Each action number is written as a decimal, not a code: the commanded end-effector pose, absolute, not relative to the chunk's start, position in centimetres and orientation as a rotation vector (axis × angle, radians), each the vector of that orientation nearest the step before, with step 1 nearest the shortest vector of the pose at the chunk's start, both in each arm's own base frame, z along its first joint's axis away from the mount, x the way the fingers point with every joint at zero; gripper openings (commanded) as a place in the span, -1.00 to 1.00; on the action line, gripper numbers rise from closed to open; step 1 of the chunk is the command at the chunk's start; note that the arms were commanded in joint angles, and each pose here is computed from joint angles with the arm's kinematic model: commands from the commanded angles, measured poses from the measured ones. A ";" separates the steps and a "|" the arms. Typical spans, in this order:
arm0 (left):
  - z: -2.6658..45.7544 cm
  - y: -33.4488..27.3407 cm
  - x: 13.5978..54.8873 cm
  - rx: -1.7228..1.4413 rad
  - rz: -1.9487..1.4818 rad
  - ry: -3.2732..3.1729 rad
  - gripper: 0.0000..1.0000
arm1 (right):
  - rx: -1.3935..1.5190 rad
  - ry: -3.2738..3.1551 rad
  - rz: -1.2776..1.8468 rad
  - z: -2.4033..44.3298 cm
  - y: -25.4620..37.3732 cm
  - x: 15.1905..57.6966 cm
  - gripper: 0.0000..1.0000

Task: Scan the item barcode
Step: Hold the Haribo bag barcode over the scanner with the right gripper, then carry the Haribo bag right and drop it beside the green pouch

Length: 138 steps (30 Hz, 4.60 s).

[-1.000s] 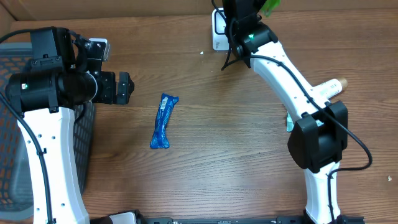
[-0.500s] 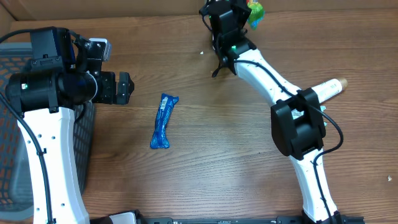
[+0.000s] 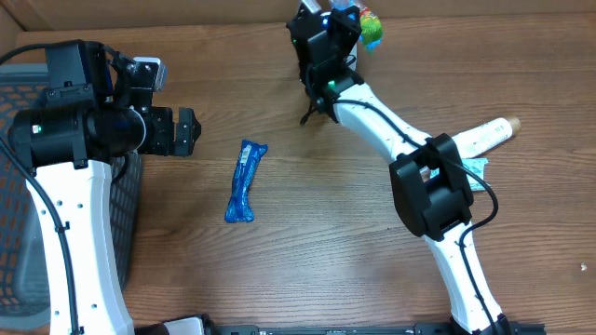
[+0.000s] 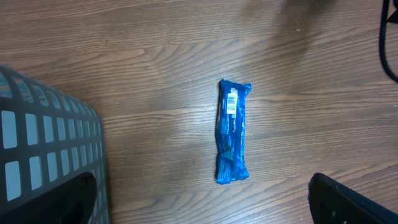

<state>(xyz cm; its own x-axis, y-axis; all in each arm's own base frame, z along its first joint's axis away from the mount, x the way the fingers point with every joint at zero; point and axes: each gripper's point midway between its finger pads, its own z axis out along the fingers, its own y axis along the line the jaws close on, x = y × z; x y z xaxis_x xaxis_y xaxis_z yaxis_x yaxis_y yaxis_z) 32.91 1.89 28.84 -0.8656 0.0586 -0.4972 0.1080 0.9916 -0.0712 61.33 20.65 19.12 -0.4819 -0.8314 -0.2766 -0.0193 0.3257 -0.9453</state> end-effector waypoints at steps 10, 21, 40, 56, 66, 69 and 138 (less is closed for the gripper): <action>29.0 1.8 33.1 0.126 -0.139 2.611 1.00 | -0.610 1.817 -1.303 18.6 19.1 60.1 -0.92; 29.0 1.8 33.1 0.126 -0.139 2.611 0.99 | -0.604 1.844 -1.315 17.2 17.9 60.1 -0.92; 29.0 1.8 33.1 0.126 -0.139 2.611 1.00 | -0.610 1.868 -1.255 15.6 17.1 60.7 -0.92; 29.0 1.8 33.1 0.125 -0.139 2.611 1.00 | -0.633 1.872 -1.273 15.3 18.6 59.5 -0.92; 29.0 1.8 33.1 0.125 -0.139 2.611 1.00 | -0.706 1.818 -1.229 15.4 24.2 57.2 -0.92; 29.0 1.8 33.1 0.125 -0.139 2.612 1.00 | -0.698 1.785 -1.203 16.1 26.7 56.0 -0.92; 28.9 1.8 33.1 0.126 -0.139 2.612 0.99 | 0.454 2.438 1.016 25.0 -1.1 42.7 1.00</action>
<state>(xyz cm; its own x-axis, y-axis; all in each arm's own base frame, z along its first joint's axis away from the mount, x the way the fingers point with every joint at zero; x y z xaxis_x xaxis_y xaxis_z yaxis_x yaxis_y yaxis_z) 32.91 1.89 28.84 -0.8656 0.0590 -0.4973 0.1084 0.9916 -0.0710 41.97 -6.61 21.24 -0.7972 0.5376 -0.2749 0.3212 0.7631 0.5608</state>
